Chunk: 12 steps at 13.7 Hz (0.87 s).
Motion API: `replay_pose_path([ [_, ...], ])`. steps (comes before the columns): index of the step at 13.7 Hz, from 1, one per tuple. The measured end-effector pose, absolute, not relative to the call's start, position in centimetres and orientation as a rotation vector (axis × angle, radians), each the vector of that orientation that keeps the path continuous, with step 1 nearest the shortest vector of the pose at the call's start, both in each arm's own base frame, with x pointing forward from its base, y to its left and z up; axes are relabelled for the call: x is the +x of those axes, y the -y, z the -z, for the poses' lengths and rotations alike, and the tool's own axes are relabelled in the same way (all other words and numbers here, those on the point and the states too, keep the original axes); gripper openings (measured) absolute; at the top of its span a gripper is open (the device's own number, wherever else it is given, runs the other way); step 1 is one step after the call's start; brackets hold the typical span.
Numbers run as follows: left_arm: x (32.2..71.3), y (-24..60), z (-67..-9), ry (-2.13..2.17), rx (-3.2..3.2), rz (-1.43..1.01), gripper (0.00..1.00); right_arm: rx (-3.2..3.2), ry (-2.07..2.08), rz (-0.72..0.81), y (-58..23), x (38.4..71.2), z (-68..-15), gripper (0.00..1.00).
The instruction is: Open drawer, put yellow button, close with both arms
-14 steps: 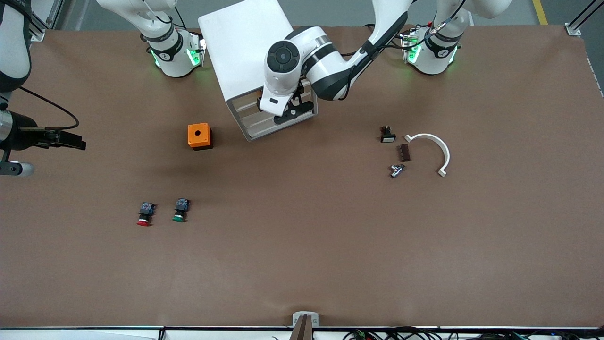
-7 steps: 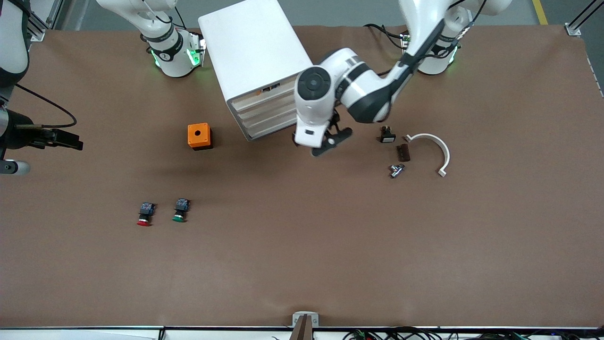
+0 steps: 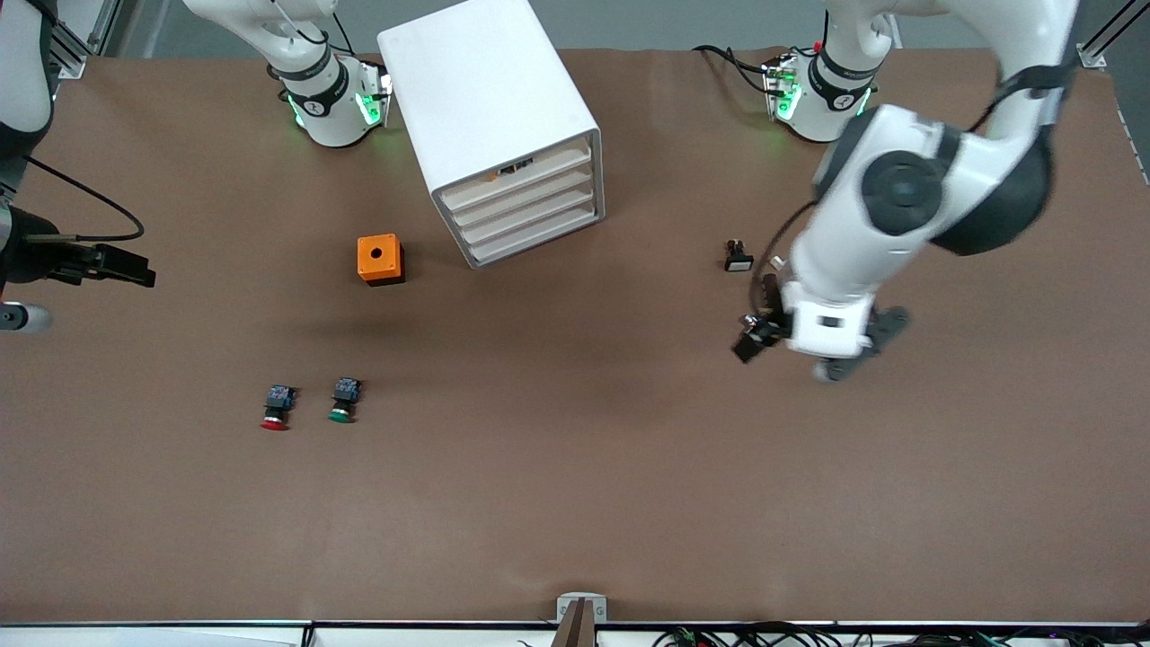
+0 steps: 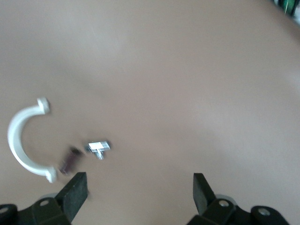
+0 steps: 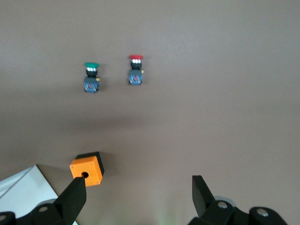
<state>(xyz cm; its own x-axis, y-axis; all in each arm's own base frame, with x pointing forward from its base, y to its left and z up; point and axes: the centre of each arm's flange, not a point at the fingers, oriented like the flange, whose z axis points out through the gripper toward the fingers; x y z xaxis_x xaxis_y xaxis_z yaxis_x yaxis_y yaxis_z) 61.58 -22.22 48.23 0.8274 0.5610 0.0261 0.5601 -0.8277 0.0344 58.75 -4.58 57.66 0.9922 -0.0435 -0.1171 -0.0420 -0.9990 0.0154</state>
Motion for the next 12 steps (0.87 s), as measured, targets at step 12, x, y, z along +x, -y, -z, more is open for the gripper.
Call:
replay_pose_path([
  [12, 55.6, 4.7, -61.7, -0.141, 3.235, 0.037, 1.00, 3.136, 0.089, 0.186, 4.7, 54.0, -63.8, 1.00],
])
